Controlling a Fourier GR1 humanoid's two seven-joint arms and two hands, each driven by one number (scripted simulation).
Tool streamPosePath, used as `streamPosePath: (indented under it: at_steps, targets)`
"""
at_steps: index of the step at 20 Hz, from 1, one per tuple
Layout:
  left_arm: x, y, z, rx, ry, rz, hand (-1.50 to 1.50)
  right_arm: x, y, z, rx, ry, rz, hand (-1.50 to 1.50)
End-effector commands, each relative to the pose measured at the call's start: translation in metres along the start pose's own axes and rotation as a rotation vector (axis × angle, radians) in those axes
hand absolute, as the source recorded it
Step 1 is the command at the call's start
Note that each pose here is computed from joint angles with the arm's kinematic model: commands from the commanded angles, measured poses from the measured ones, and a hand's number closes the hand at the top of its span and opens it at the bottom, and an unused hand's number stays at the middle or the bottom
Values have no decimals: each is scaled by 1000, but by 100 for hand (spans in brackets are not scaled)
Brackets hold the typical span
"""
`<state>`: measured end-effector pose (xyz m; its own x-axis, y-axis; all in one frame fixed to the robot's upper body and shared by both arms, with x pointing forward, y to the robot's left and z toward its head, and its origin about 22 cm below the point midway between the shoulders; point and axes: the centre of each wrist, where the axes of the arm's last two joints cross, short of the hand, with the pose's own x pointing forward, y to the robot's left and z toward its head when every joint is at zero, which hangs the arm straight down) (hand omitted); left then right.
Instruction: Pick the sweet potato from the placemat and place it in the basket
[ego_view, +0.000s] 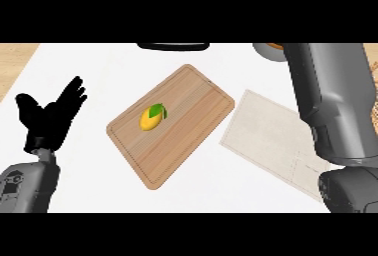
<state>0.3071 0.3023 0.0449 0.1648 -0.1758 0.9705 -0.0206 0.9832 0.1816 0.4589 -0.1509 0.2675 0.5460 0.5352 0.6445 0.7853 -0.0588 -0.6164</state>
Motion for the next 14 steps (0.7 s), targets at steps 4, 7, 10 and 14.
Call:
streamPosePath:
  at_steps: [4, 7, 10, 14]
  targets:
    - [-12, 13, 6, 20, 20, 9, 0, -12, 5, -34, -116, 236, 129, 150]
    - [-4, 4, 1, 28, 29, 12, 0, -19, 0, -53, -137, 269, 161, 150]
    - [-9, 14, 10, 29, 8, -1, 0, -42, 10, -59, -134, 290, 175, 150]
    - [-14, 7, 8, 59, 47, 0, 0, -57, 9, -66, -110, 296, 173, 150]
